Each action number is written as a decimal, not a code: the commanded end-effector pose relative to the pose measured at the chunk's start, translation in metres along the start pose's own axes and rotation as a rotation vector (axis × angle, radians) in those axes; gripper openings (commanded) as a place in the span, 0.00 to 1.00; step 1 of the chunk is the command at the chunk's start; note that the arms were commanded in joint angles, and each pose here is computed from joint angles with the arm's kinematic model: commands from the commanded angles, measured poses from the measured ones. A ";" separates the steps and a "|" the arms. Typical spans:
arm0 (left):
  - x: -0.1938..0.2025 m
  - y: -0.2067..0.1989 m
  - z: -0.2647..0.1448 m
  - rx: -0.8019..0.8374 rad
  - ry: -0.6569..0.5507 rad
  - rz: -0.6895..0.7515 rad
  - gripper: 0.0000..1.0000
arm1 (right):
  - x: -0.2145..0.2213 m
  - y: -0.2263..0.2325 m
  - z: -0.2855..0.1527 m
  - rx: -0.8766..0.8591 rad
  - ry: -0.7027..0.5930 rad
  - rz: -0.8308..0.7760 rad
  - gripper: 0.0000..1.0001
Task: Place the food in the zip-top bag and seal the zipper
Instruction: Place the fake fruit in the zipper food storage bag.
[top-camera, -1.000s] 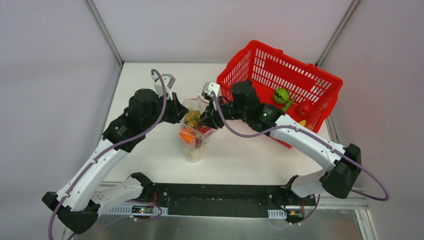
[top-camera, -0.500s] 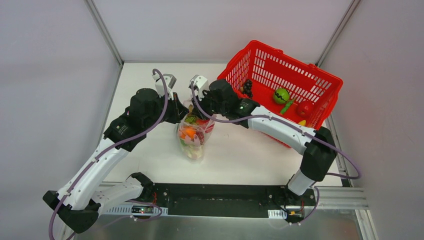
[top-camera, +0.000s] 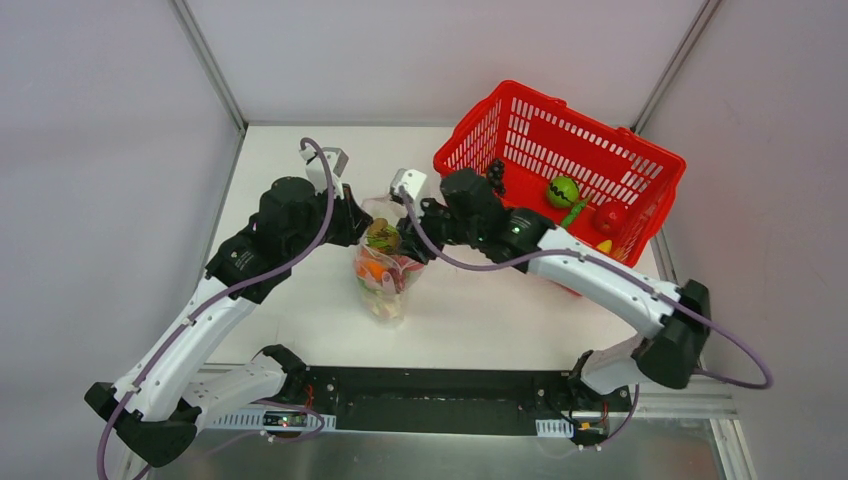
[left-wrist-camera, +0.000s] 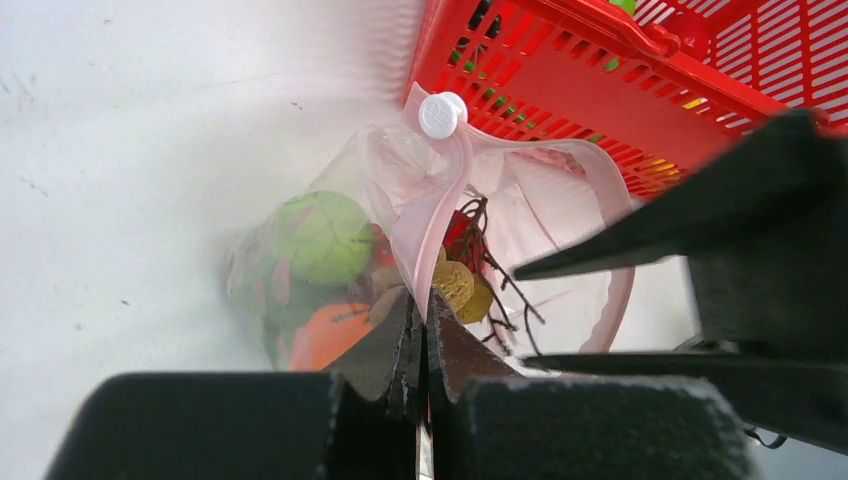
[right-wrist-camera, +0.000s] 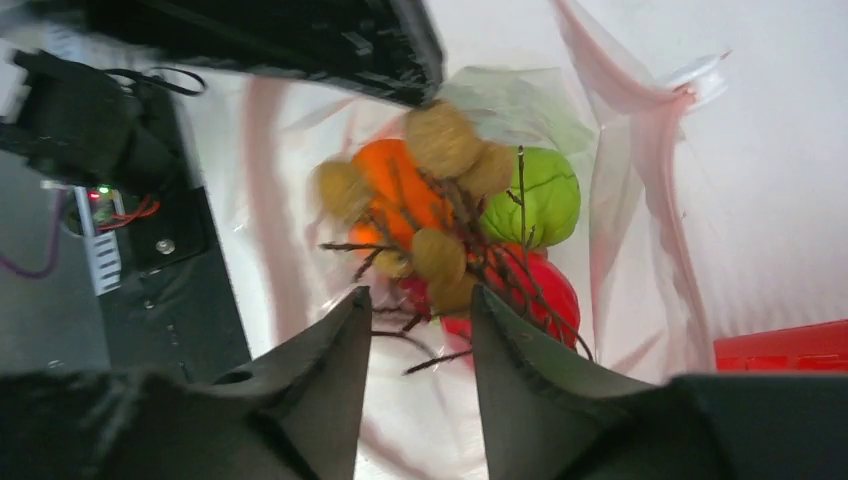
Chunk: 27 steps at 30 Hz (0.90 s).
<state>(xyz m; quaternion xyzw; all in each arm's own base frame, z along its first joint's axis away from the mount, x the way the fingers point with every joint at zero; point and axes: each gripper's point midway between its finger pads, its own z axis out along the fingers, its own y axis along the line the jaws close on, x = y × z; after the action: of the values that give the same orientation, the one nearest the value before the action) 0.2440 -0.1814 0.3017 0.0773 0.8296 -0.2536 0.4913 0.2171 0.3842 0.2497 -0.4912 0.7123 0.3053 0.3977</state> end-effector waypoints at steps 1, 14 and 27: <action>-0.030 -0.002 -0.014 -0.012 -0.097 0.004 0.00 | -0.059 0.021 -0.047 -0.045 -0.267 -0.035 0.46; -0.028 -0.012 -0.013 0.037 -0.072 0.005 0.00 | -0.079 -0.007 -0.008 0.060 -0.352 0.155 0.38; -0.032 -0.010 -0.019 0.024 -0.085 0.020 0.00 | -0.042 -0.023 0.036 0.105 -0.214 0.179 0.26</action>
<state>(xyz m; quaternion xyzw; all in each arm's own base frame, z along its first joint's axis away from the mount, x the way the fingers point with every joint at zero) 0.2414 -0.1759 0.3060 0.0747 0.8338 -0.2440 0.4895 0.2570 0.4244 0.2107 -0.3725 0.7603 0.3276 0.4193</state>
